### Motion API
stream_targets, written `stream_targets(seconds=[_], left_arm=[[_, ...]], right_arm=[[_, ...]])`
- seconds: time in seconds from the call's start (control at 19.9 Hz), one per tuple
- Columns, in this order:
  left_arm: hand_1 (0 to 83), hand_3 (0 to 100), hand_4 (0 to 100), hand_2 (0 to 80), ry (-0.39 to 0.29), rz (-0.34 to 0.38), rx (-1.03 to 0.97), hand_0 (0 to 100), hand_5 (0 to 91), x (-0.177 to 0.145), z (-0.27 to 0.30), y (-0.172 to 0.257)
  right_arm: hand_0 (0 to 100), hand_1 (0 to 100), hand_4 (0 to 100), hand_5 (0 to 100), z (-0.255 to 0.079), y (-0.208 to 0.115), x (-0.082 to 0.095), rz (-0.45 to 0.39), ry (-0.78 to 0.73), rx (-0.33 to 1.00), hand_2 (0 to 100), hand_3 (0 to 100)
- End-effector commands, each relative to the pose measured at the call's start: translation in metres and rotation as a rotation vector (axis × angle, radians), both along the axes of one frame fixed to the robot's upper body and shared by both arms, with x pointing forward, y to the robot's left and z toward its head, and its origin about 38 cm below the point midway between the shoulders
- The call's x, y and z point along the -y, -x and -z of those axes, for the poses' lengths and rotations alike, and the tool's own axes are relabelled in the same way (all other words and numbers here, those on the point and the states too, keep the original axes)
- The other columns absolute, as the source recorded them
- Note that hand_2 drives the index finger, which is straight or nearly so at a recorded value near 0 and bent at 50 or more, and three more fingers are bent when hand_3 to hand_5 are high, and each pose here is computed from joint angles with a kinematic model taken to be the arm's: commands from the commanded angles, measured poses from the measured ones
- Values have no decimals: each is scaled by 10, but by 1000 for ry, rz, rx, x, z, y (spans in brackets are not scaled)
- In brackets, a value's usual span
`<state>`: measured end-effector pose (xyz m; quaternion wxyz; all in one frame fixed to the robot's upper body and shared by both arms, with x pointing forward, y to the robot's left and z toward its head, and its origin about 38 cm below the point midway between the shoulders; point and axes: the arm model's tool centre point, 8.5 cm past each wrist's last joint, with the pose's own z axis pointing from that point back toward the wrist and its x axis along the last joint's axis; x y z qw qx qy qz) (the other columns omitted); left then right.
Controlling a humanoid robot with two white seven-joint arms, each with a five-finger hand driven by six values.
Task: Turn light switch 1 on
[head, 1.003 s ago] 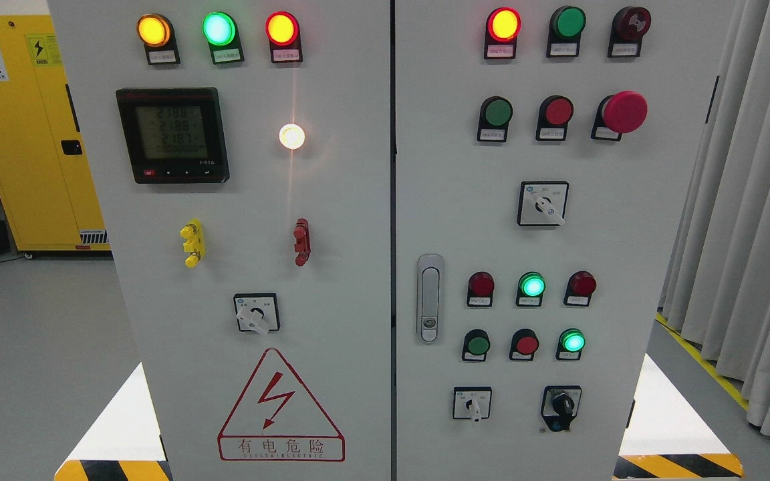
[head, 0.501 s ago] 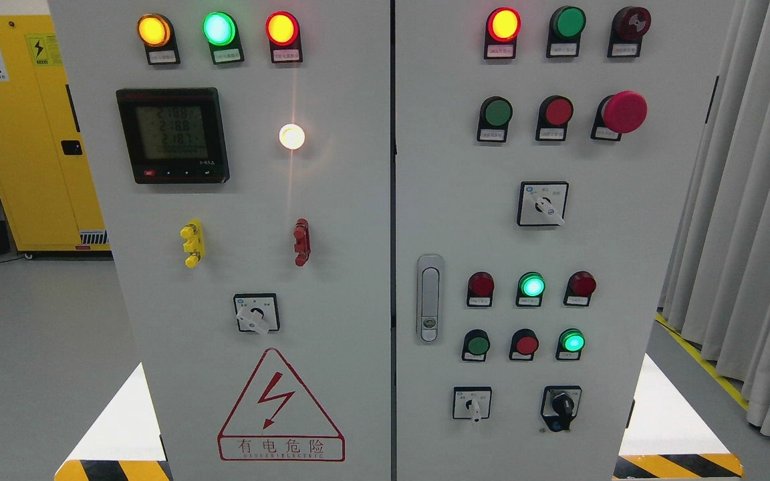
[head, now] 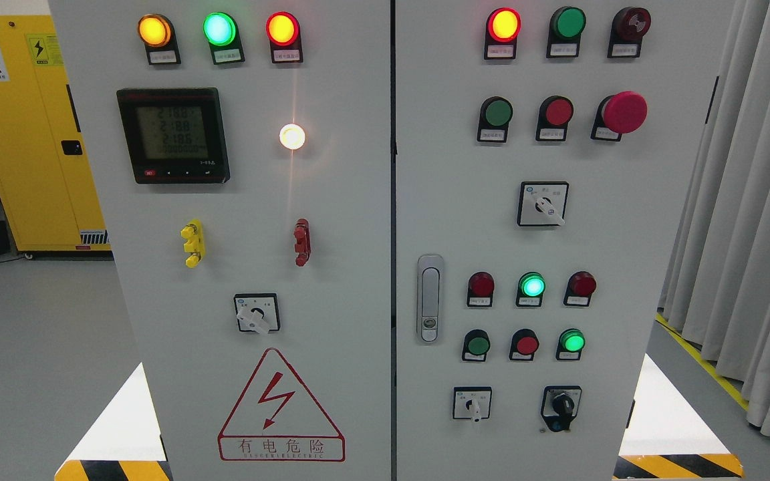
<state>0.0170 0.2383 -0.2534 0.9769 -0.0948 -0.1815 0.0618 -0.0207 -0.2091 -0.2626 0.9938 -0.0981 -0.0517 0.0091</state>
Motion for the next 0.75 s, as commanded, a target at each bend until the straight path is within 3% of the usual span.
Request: stream_targets(seconds=[0.0,0.1,0.3,0.7], left_arm=[[309,0,0,0,-15,144,-237,469,0,-1,5,71],[281,0,0,0,-13,150,-235,464,0,1,6,66],[256,0,0,0,-23,252,-231,429,0,1,6,56],[236,0,0,0,-72,268,-174,388,0,2,9,16]], right_arm=[[0,500,0,0,0,1,0,29,0,-2,40,0],[0,500,0,0,0,1,0,29,0,-2,40,0],[0,500,0,0,0,1,0,29,0,-2,40,0],[0,500,0,0,0,1,0,29,0,-2,40,0]])
